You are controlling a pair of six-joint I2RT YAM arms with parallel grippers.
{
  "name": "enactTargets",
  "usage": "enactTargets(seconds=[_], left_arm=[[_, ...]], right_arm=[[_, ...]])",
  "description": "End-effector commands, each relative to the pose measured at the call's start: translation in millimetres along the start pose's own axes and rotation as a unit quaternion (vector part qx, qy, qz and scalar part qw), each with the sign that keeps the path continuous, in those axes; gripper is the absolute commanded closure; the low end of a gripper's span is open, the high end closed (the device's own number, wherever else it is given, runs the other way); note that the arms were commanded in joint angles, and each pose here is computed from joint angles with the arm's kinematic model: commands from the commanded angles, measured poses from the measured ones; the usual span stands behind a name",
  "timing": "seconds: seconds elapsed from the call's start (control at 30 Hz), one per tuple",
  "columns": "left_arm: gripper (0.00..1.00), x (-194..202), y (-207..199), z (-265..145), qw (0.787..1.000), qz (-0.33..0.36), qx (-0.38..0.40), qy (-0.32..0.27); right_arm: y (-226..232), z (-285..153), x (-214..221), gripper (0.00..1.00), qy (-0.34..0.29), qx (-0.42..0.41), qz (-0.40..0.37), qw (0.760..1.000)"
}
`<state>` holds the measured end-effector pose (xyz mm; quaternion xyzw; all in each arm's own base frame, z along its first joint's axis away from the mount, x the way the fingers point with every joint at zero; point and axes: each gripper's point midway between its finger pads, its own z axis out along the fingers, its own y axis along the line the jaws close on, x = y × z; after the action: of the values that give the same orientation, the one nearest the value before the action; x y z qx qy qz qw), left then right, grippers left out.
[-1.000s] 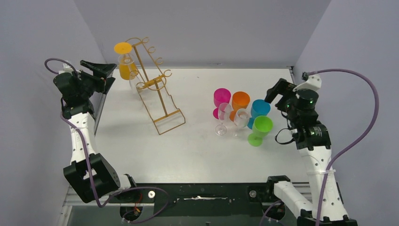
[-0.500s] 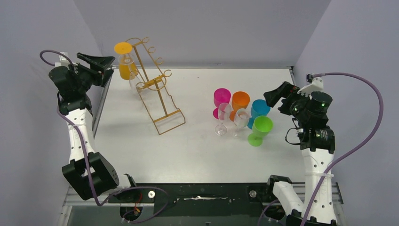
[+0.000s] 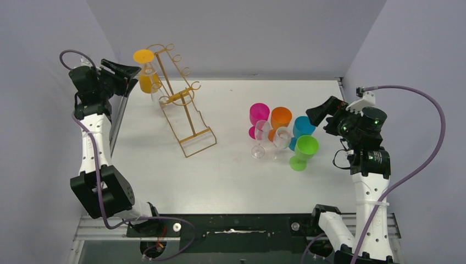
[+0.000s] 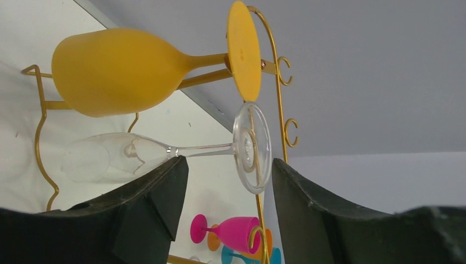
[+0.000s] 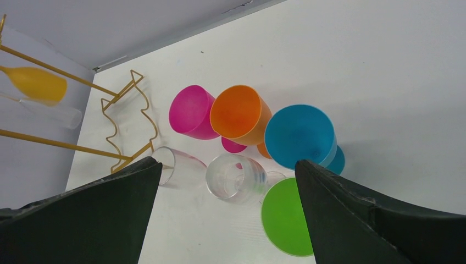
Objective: Take the wine glass off the wine glass rack
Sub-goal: Pick up the wine glass from the wine rack.
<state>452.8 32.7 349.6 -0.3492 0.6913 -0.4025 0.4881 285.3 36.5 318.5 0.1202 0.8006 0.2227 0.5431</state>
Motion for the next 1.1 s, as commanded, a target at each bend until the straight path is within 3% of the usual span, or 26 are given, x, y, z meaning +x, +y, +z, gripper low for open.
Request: enactTargets(seconds=[0.0, 0.2, 0.3, 0.4, 0.57, 0.73, 1.07], left_arm=[[0.47, -8, -14, 7, 0.999, 0.032, 0.011, -0.012], [0.53, 10, -19, 22, 0.999, 0.036, 0.013, 0.011], [0.64, 8, -13, 21, 1.000, 0.029, 0.001, 0.001], [0.68, 7, -13, 18, 1.000, 0.027, -0.001, -0.007], [0.68, -4, -13, 13, 0.999, 0.019, -0.009, -0.045], [0.58, -12, -15, 10, 0.998, 0.016, -0.010, -0.065], [0.61, -12, -15, 16, 0.998, 0.010, 0.000, -0.054]], right_arm=[[8, -4, -8, 0.02, -0.019, -0.015, 0.001, 1.000], [9, -3, -5, 0.02, -0.013, -0.020, 0.005, 1.000], [9, -5, -4, 0.02, -0.012, -0.018, 0.000, 1.000], [8, -6, -3, 0.02, -0.013, -0.016, -0.001, 1.000], [8, -4, 1, 0.02, -0.006, -0.022, 0.007, 1.000], [8, -2, 4, 0.02, -0.002, -0.025, 0.014, 1.000], [7, -1, 8, 0.02, 0.003, -0.024, 0.016, 1.000]])
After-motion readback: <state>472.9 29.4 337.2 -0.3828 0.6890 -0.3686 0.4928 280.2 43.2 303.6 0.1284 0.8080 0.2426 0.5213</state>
